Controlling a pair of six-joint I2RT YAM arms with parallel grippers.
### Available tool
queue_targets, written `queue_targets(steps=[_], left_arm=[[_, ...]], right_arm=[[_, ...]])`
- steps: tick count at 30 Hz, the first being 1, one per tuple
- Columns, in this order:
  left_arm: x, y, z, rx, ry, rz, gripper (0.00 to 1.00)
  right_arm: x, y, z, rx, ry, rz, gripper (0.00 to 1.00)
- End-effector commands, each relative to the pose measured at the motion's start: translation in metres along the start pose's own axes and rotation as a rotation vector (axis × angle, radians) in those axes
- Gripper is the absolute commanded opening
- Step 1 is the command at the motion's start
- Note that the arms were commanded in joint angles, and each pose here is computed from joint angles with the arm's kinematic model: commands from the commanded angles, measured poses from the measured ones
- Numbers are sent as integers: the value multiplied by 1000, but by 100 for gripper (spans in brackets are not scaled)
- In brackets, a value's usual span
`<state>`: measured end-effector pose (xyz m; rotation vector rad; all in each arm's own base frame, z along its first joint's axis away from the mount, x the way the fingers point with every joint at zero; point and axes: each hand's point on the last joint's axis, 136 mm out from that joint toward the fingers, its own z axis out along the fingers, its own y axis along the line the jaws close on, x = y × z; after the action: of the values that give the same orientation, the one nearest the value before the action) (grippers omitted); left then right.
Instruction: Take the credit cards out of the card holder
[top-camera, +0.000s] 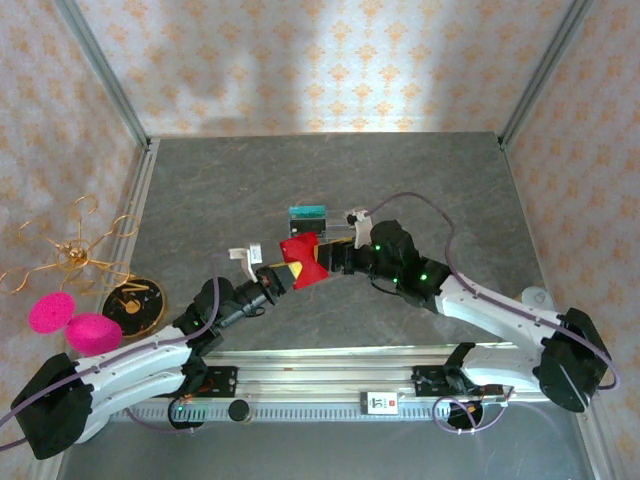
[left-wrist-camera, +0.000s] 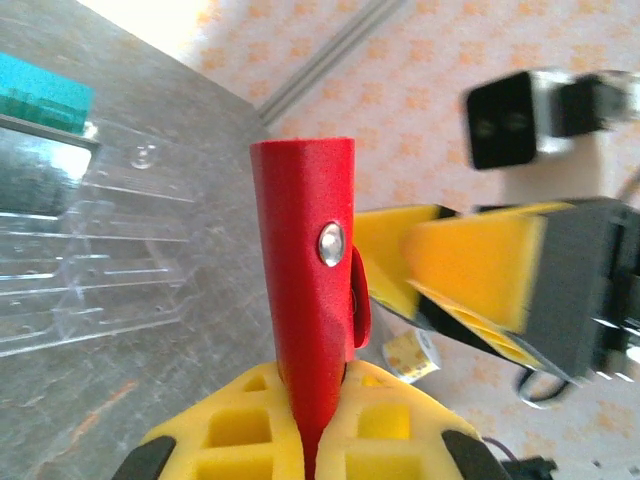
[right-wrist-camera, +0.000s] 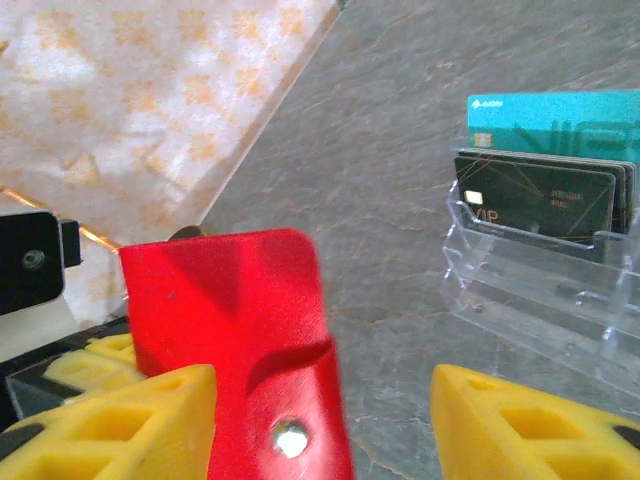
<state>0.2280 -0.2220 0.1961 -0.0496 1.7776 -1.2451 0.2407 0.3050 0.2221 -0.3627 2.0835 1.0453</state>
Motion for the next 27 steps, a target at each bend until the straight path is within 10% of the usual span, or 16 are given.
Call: queue_targets(steps=[1, 15, 27], left_arm=[[-16, -2, 1, -47, -54, -16, 0], [-27, -12, -2, -49, -80, 1, 0], [-27, -17, -4, -24, -72, 1, 0]], right_arm=[[-19, -7, -5, 192, -79, -44, 58], [26, -33, 30, 378, 74, -133, 52], [29, -37, 33, 392, 77, -138, 0]])
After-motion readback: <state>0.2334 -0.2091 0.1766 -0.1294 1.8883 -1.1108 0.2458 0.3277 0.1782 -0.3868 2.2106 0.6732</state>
